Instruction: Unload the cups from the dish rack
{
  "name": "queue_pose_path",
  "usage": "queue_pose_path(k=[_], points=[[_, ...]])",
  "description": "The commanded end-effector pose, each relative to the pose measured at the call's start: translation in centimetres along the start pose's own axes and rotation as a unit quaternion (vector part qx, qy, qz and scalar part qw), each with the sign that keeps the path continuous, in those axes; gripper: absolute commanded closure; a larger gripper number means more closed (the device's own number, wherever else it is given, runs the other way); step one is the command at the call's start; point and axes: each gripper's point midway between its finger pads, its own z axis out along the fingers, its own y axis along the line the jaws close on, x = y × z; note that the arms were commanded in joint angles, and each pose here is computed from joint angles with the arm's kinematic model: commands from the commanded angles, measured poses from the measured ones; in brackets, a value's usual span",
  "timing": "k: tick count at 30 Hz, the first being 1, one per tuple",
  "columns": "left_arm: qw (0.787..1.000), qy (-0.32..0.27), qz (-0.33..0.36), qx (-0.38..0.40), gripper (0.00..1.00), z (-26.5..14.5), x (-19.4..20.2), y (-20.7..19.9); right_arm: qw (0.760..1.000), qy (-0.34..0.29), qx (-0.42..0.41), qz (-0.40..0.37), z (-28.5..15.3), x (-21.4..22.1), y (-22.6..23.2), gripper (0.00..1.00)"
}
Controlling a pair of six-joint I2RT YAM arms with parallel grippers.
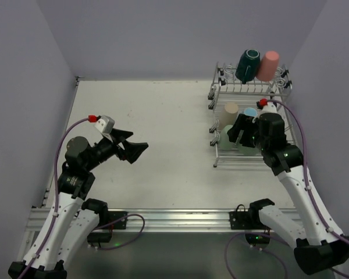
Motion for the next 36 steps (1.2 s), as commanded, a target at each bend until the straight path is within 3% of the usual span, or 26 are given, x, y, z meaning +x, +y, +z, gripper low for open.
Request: queue_pose_path(k=[1, 3, 14, 30, 32, 36], points=[[1.0, -0.002, 0.001, -0.003, 0.0, 0.0, -0.2, 0.1, 0.999, -0.028, 0.028, -0.031, 1.6, -2.6, 0.4, 0.22], [1.0, 0.0, -0.002, -0.011, 0.0, 0.0, 0.0, 0.4, 0.998, -0.031, 0.035, -0.036, 2.4, -3.1, 0.5, 0.29], [1.0, 0.005, -0.006, -0.01, 0.0, 0.2, 0.2, 0.5, 0.994, 0.009, 0.101, -0.05, 7.6, -2.0, -1.1, 0.22], [1.0, 0.009, -0.008, -0.01, 0.0, 0.3, 0.3, 0.6, 0.987, 0.066, 0.135, -0.054, 11.8, 1.0, -2.5, 0.24], [1.0, 0.008, -0.008, -0.011, 0.0, 0.3, 0.3, 0.6, 0.987, 0.068, 0.135, -0.052, 11.9, 1.2, -2.5, 0.27], [1.0, 0.007, -0.008, -0.014, 0.0, 0.3, 0.3, 0.7, 0.988, 0.052, 0.134, -0.047, 11.3, 0.6, -2.4, 0.63]])
